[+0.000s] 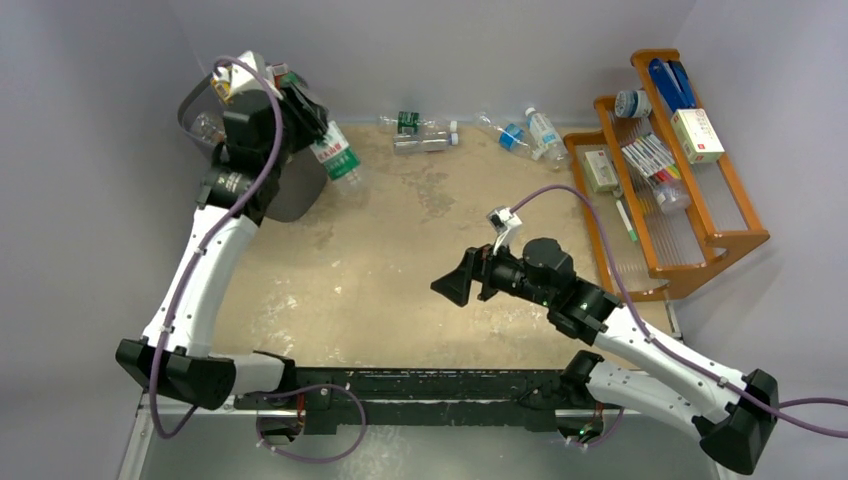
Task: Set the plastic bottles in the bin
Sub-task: Place the plastic bottle in the trash bin.
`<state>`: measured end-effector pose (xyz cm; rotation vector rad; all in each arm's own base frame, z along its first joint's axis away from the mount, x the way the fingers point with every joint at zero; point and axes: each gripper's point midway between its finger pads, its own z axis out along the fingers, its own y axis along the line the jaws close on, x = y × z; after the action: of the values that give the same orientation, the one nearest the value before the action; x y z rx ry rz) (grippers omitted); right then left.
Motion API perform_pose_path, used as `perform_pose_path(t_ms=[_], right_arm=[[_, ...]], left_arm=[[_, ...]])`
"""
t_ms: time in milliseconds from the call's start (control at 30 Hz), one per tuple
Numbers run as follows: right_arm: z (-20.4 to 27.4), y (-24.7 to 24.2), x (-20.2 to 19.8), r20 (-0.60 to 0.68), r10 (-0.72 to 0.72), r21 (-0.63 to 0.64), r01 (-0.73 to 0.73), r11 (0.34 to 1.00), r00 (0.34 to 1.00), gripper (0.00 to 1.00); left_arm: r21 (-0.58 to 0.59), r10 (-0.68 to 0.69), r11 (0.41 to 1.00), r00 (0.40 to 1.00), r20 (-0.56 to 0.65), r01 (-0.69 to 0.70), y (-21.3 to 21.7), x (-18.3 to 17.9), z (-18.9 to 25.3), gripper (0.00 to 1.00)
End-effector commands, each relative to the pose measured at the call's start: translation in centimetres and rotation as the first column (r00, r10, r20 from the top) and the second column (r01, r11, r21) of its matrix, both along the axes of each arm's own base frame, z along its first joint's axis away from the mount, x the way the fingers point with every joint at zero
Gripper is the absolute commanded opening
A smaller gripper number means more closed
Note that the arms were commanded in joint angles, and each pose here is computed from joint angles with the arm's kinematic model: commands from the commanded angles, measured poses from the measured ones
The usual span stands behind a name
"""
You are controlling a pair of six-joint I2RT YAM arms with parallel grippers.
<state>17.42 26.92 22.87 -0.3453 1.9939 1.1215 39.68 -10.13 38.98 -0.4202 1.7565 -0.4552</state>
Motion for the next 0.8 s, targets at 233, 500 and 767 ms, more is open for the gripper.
perform_pose_path(t_ms=[233, 500, 767], right_arm=[[-1.4, 0.6, -1.7, -0.05, 0.065, 0.073, -0.062, 0.995, 0.997, 1.0], [-2.5, 0.3, -1.9, -0.073, 0.055, 0.049, -0.052, 0.997, 0.996, 1.0], [-3.1, 1.5, -1.2, -0.08, 0.078, 0.031, -0.075, 0.997, 0.994, 1.0]], left_arm=[[0.002, 0.276, 0.959, 0.938, 0.209, -0.283, 11.6, 5.3, 8.9, 0.35], [-0.016, 0.359, 0.929, 0.887, 0.289, -0.371, 16.1, 7.7, 11.4, 0.35], [0.067, 0.467, 0.855, 0.822, 0.326, -0.513, 19.7, 8.7, 9.1, 0.35]])
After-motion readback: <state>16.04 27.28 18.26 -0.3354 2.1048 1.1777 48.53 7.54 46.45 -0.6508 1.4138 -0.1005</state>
